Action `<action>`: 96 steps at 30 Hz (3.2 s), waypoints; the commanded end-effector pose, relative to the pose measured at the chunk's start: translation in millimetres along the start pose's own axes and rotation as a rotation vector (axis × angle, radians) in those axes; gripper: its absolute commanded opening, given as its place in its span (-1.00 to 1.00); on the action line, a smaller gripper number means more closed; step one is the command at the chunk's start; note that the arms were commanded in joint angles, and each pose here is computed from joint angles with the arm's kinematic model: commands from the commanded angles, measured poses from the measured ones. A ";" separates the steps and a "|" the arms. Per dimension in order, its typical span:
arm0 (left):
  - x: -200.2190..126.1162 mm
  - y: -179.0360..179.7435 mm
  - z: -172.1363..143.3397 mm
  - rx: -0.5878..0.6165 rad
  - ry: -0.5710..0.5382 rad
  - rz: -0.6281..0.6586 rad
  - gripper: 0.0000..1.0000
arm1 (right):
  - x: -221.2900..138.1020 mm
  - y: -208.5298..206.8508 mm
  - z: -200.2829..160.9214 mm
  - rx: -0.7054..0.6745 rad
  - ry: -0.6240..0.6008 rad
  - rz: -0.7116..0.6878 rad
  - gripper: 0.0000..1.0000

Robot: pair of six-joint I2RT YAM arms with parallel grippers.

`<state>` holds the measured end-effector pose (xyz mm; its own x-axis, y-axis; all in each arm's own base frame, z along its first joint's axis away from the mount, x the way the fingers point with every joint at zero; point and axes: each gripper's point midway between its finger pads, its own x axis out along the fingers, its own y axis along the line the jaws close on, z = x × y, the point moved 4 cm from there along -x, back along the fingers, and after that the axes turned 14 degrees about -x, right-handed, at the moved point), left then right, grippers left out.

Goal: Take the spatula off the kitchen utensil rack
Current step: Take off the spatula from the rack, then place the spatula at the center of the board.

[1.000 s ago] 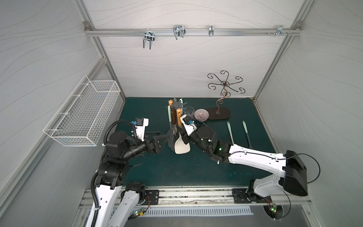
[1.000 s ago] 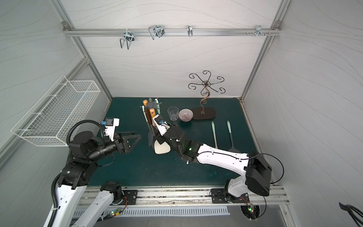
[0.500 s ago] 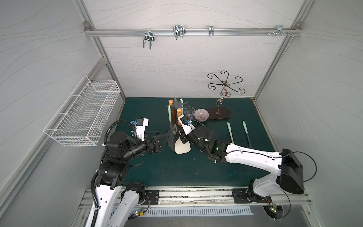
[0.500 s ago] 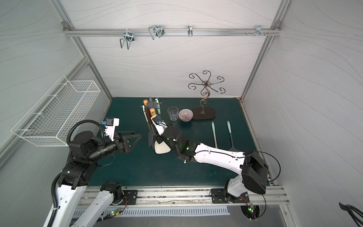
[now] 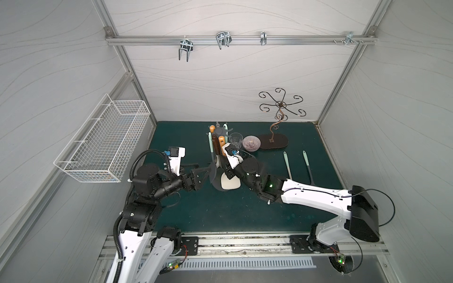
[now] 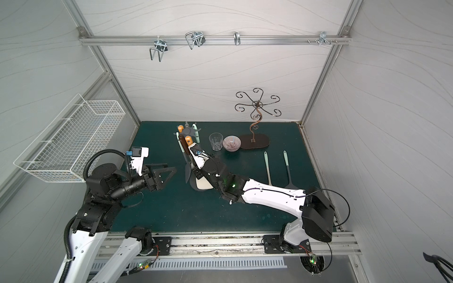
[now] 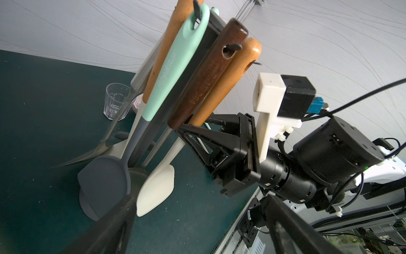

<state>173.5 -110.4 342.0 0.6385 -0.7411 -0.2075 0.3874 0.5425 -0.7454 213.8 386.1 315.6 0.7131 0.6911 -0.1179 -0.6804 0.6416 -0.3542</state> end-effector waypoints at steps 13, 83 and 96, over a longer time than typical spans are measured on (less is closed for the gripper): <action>0.5 -1.8 1.4 0.031 -0.008 -0.008 0.90 | -21.9 2.2 13.6 0.032 -0.025 0.064 -1.00; 96.9 -55.6 -97.6 0.278 0.273 0.100 0.91 | -85.7 -174.8 -140.0 0.734 0.645 0.172 -1.00; 94.9 -54.5 -98.9 0.298 0.273 0.092 0.91 | -50.8 -177.7 -205.3 0.658 0.927 0.255 -1.00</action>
<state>145.8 -248.3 289.1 0.4738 -0.7231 -0.5026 0.5177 0.6904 -0.5052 336.9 171.2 195.0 0.2550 0.5063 -0.8238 -0.5531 0.7752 0.3052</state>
